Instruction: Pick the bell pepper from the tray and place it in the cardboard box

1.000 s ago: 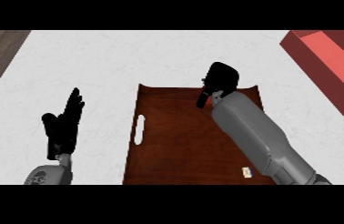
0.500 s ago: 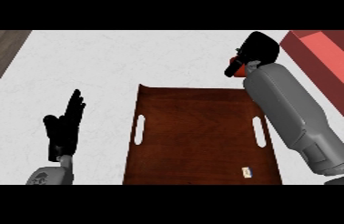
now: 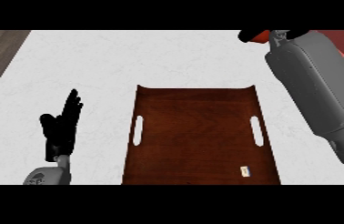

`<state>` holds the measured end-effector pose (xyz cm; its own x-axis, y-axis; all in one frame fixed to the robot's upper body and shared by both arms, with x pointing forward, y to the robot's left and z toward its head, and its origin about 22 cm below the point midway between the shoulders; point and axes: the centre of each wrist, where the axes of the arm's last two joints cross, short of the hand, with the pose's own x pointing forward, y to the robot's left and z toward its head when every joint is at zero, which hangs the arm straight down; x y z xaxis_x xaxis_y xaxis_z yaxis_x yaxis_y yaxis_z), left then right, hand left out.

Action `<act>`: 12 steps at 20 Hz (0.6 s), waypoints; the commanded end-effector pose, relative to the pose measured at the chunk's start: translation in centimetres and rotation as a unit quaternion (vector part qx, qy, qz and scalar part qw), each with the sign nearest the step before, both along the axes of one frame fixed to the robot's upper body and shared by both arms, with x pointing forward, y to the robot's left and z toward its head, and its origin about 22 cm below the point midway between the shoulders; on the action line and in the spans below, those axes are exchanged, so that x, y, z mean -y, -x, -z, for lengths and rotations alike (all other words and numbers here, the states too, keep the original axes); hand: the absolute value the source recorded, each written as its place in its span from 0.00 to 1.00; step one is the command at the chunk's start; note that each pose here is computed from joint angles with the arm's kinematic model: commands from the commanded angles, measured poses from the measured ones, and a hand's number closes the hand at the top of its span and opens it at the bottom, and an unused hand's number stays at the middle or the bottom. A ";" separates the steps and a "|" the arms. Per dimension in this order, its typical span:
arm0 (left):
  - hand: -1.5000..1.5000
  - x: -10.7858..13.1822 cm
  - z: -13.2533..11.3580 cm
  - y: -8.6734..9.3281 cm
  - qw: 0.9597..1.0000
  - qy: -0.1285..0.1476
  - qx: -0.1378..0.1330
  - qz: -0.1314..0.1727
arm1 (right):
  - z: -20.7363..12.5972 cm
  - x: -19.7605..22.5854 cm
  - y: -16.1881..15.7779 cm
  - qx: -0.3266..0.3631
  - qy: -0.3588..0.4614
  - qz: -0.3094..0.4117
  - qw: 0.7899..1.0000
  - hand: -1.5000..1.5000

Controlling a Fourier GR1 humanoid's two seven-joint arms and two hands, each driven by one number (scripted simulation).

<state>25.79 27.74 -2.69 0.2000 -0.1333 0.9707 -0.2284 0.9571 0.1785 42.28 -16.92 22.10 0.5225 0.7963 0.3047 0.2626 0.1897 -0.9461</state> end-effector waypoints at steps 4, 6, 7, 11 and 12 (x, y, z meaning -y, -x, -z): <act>0.50 1.6 1.6 0.6 1.000 -0.001 0.002 0.001 | -5.3 4.5 1.4 0.002 0.044 0.075 0.996 1.00; 0.50 -0.2 -0.5 0.5 1.000 0.009 0.002 0.005 | -6.6 8.6 1.2 0.031 0.044 0.089 0.995 1.00; 0.50 0.1 1.6 0.6 1.000 -0.002 0.000 0.003 | -4.8 6.5 1.2 0.038 0.050 0.096 0.993 1.00; 0.50 0.2 0.4 0.0 1.000 0.007 0.001 0.005 | -4.6 10.9 1.3 0.055 0.046 0.112 0.991 1.00; 0.50 1.6 0.0 -0.7 1.000 0.008 0.001 0.008 | -4.6 11.7 1.8 0.067 0.038 0.108 0.991 1.00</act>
